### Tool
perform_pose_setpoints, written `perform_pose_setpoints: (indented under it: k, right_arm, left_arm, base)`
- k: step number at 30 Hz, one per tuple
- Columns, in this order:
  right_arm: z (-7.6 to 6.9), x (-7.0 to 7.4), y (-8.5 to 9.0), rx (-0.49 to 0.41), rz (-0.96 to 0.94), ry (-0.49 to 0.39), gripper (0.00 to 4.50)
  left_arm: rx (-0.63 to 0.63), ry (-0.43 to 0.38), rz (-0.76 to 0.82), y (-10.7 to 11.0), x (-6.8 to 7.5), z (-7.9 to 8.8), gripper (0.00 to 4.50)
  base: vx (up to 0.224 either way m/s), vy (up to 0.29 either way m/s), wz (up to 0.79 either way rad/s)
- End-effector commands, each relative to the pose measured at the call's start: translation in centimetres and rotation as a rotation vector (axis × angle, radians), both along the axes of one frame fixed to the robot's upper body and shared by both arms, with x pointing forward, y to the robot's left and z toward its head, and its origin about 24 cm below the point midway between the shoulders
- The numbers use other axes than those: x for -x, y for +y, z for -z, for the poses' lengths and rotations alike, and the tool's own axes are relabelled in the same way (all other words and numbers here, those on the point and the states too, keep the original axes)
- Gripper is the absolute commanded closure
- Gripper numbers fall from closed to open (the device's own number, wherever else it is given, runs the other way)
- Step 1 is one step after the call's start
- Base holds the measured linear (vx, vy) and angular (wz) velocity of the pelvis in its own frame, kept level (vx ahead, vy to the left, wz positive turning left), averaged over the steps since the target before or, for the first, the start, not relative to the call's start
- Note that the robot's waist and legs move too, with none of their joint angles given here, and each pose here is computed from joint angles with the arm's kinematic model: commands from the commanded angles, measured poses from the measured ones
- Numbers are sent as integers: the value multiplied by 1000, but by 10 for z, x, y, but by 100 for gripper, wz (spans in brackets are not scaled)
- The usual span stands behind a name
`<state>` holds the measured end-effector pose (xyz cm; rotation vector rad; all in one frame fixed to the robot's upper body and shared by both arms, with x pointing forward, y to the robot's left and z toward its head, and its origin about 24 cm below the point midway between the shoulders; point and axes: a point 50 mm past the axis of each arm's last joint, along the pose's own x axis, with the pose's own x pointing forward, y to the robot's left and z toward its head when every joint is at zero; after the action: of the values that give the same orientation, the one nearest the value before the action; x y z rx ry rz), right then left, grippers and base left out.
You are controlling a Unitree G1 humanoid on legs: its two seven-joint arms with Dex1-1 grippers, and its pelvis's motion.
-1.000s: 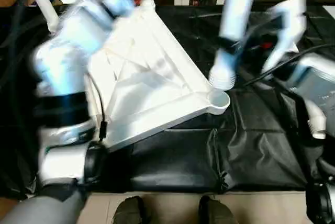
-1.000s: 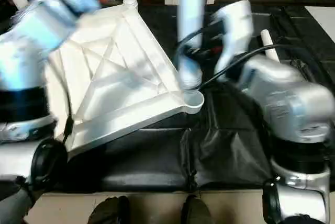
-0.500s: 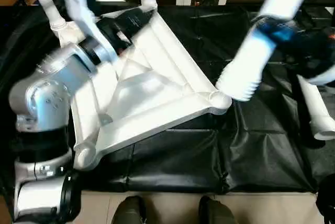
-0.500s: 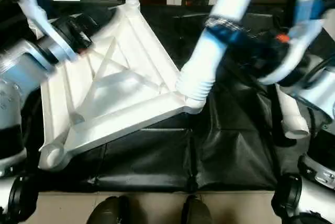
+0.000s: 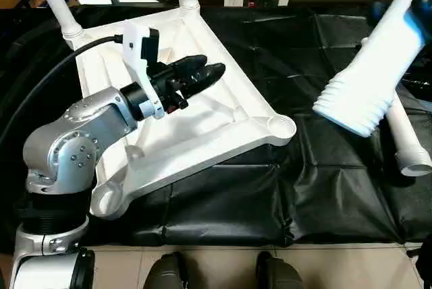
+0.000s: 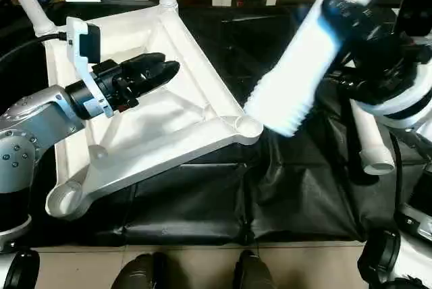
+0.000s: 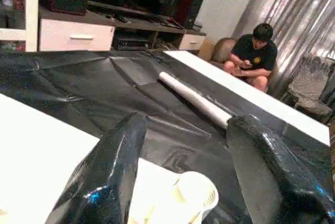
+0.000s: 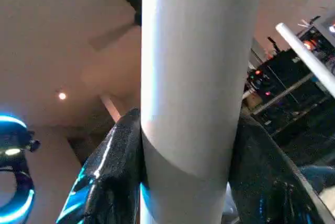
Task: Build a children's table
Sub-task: Pick table leg
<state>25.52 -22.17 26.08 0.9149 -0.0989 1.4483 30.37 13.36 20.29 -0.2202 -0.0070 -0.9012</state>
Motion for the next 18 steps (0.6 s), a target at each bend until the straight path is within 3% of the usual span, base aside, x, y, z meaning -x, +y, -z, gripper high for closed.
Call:
perform_pose_setpoints:
  k: [1, 4, 6, 8, 12, 14, 15, 18]
  right_arm:
    - [-3, 4, -4, 47, 58, -14, 270]
    - [5, -7, 0, 189, 228, 14, 270]
    - [16, -24, 7, 357, 451, 41, 270]
    - [25, -39, 12, 456, 632, 43, 270]
    - [35, -50, 18, 515, 817, -32, 270]
    - [41, -53, 21, 576, 880, -75, 270]
    - [49, -57, 25, 658, 951, -128, 270]
    - [58, -61, 31, 706, 1006, -188, 270]
  left_arm:
    - [-73, -28, -26, 0, 0, 5, 164]
    - [-181, -75, -96, 2, -5, 13, 164]
    - [-289, -121, -140, 2, -8, 24, 164]
    - [-324, -119, -95, -5, -3, 34, 137]
    - [-394, -135, -32, -15, 6, 51, 119]
    - [-402, -132, -14, -16, 8, 58, 94]
    - [-402, -120, 20, -18, 11, 65, 94]
    - [-411, -81, 119, -18, 22, 76, 66]
  base:
    - [0, 0, 0]
    - [0, 0, 0]
    - [0, 0, 0]
    - [0, 0, 0]
    - [13, -2, 1]
    - [52, -9, 4]
    - [56, -7, 2]
    - [37, -5, 1]
